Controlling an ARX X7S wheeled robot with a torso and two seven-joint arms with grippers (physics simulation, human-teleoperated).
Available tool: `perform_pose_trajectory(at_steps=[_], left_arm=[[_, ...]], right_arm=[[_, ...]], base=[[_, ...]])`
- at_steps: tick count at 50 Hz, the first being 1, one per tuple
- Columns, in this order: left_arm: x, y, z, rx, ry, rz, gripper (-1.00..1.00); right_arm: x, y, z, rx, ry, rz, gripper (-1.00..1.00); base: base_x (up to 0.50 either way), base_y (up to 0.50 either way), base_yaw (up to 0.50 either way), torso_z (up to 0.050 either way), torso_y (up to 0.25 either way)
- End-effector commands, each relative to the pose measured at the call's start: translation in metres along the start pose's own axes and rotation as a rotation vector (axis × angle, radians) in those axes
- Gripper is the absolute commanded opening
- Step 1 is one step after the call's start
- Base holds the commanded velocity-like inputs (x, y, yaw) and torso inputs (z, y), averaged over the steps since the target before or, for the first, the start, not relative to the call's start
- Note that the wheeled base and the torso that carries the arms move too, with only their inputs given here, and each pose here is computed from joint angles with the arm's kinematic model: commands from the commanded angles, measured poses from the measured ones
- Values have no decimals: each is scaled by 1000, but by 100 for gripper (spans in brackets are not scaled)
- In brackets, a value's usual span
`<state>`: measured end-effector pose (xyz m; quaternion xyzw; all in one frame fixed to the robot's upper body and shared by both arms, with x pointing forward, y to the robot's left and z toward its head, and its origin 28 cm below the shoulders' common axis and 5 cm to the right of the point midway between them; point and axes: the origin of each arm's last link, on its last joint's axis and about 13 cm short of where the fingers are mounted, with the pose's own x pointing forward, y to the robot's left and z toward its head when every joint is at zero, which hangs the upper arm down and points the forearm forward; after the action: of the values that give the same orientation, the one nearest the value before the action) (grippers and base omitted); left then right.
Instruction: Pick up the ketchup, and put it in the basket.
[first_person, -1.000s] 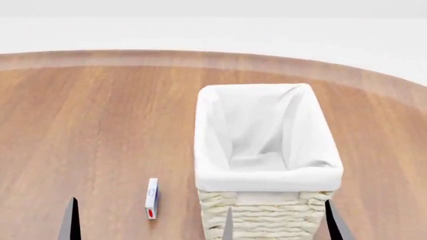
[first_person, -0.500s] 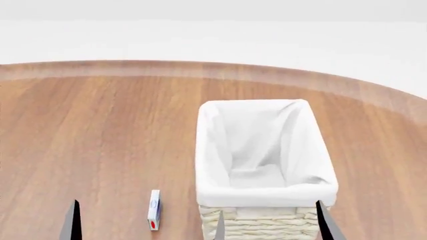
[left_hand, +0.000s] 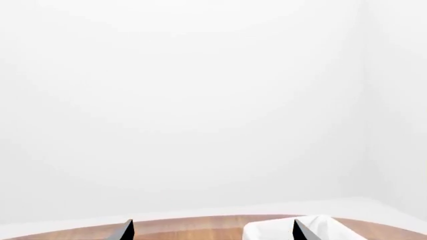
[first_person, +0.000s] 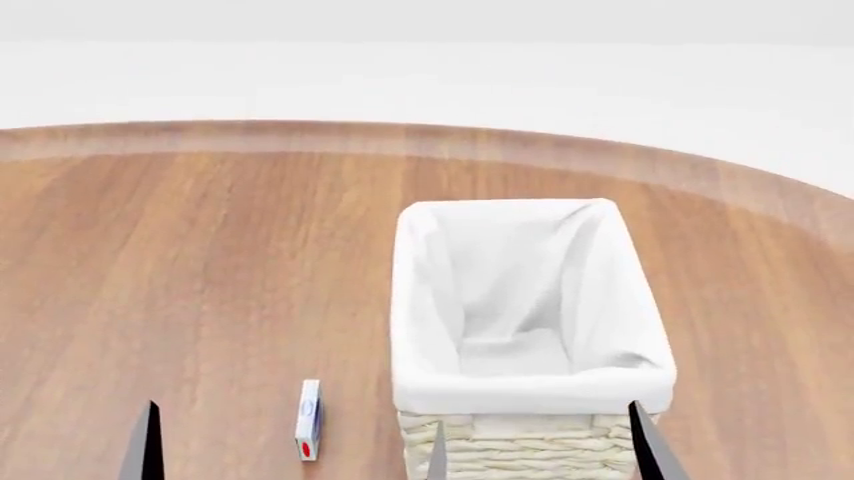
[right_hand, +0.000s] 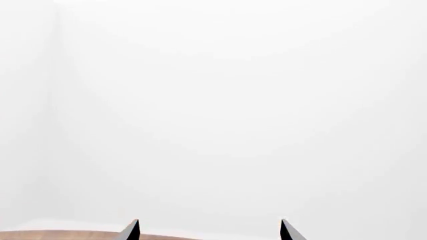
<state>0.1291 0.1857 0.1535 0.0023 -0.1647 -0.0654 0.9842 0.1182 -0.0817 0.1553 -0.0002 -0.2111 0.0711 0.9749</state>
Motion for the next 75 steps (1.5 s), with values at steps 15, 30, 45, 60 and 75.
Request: perform_pose_trajectory(at_steps=[15, 30, 45, 60, 75], left_arm=[[0, 3, 2, 45, -29, 14, 100], [0, 2, 3, 36, -36, 11, 100], [3, 8, 2, 10, -20, 55, 100], [-2, 28, 4, -48, 33, 298, 100], [-10, 49, 4, -54, 30, 496, 100]], right_arm=[[4, -2, -1, -2, -24, -13, 100], [4, -2, -1, -1, -25, -11, 100], [4, -3, 2, 0, -29, -15, 100], [4, 0, 0, 7, -23, -6, 100], [4, 1, -2, 11, -17, -4, 100]], base=[[0, 0, 0, 0, -47], [0, 0, 0, 0, -250], [0, 0, 0, 0, -170], [0, 0, 0, 0, 0], [0, 0, 0, 0, 0]])
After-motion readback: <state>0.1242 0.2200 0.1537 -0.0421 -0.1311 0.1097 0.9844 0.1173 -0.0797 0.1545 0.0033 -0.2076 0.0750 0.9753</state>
